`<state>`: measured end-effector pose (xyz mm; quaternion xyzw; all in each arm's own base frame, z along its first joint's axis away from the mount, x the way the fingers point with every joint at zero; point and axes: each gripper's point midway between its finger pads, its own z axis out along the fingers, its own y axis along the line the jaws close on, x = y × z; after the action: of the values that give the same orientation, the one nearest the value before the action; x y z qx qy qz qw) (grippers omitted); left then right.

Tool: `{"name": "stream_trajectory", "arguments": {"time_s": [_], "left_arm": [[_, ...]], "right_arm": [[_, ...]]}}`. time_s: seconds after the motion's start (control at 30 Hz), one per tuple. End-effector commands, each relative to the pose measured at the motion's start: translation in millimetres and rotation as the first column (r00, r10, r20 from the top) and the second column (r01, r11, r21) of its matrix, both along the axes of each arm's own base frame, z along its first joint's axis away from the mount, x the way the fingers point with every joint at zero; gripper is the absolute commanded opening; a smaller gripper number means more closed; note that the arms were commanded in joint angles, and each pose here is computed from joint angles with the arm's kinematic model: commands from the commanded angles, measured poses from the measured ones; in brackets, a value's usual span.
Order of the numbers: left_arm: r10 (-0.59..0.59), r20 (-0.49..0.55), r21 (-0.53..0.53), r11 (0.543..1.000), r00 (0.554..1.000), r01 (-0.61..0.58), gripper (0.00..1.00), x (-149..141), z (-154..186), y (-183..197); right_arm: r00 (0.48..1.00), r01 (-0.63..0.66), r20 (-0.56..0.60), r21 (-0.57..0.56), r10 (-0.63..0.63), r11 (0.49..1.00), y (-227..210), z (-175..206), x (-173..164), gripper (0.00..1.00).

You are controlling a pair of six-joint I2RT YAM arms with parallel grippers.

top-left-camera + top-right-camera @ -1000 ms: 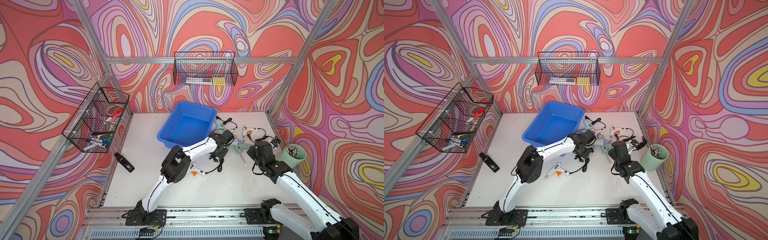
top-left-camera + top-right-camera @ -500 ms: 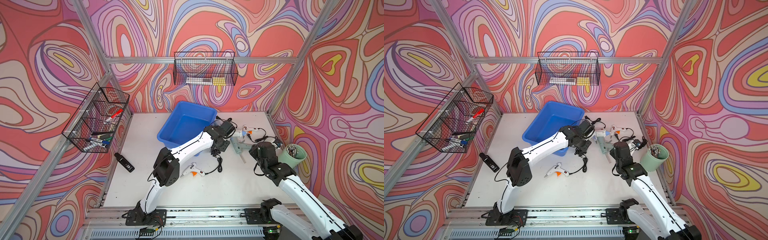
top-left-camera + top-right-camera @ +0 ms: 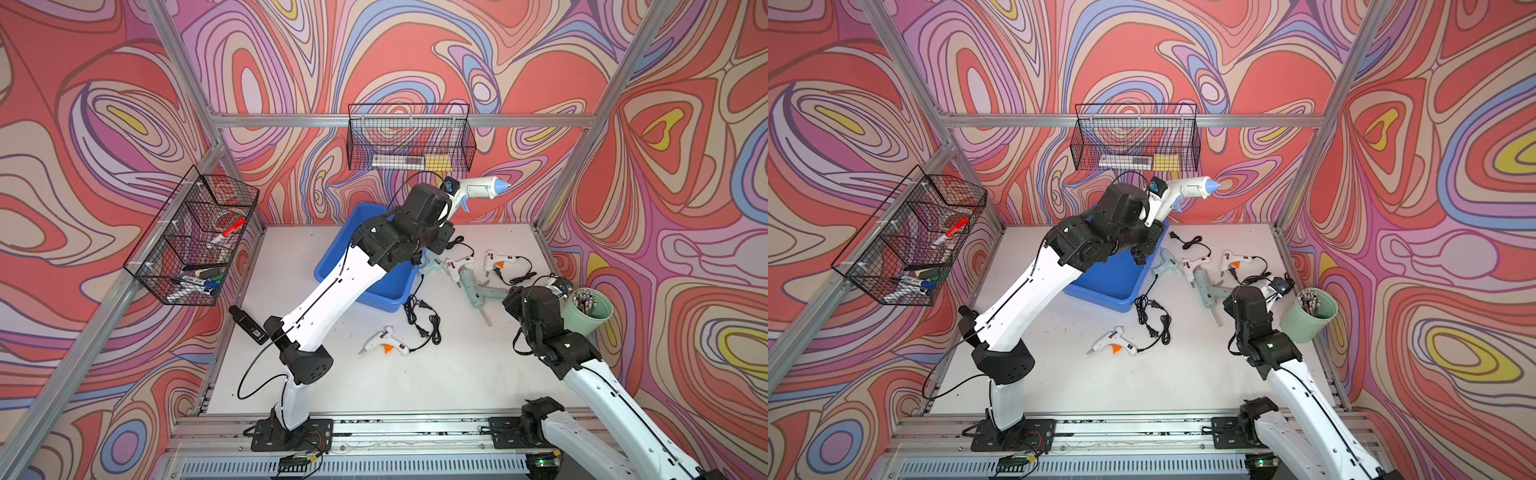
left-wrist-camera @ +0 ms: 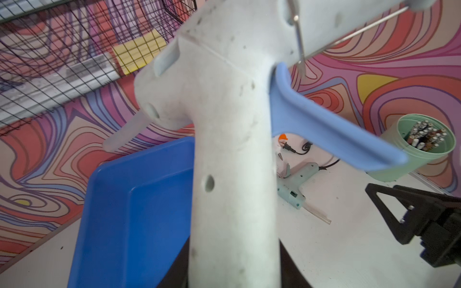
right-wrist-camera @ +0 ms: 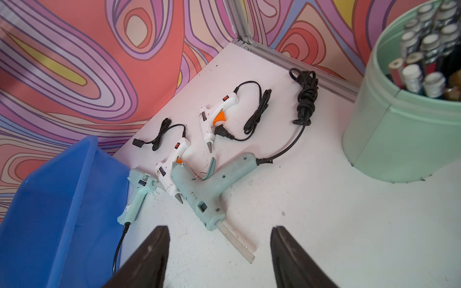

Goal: Put the hot melt glue gun into the storage box
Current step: Pick up the hot melt adhesive gun from the center of the board, then place the hot melt adhesive gun in the storage box.

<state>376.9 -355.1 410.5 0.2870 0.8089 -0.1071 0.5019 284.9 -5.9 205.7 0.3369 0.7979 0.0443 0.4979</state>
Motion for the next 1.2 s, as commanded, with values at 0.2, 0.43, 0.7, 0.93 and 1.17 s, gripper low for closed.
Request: {"name": "stream_trajectory", "arguments": {"time_s": [0.2, 0.43, 0.7, 0.93, 1.17], "left_arm": [[0.129, 0.142, -0.014, 0.992, 0.982, -0.128, 0.00, 24, 57, 73], [0.182, 0.191, 0.017, 0.982, 0.965, -0.189, 0.00, 39, 66, 101], [0.188, 0.194, 0.095, 0.973, 0.963, -0.209, 0.00, 62, 35, 117], [0.190, 0.131, 0.126, 0.970, 0.973, -0.206, 0.00, 74, -17, 137], [0.216, 0.051, 0.152, 0.963, 0.975, -0.221, 0.00, 80, -77, 157]], "right_arm": [[1.000, 0.025, -0.009, -0.056, -0.026, 0.998, -10, 7, -8, 0.68], [1.000, 0.022, 0.009, -0.034, -0.021, 0.999, -7, 8, -5, 0.69], [1.000, 0.021, 0.022, -0.025, -0.021, 0.999, -7, 8, -7, 0.68], [0.999, 0.031, 0.032, -0.028, -0.030, 0.999, -9, 10, -8, 0.69], [0.999, 0.034, 0.031, -0.028, -0.033, 0.999, -10, 10, -8, 0.69]]}}
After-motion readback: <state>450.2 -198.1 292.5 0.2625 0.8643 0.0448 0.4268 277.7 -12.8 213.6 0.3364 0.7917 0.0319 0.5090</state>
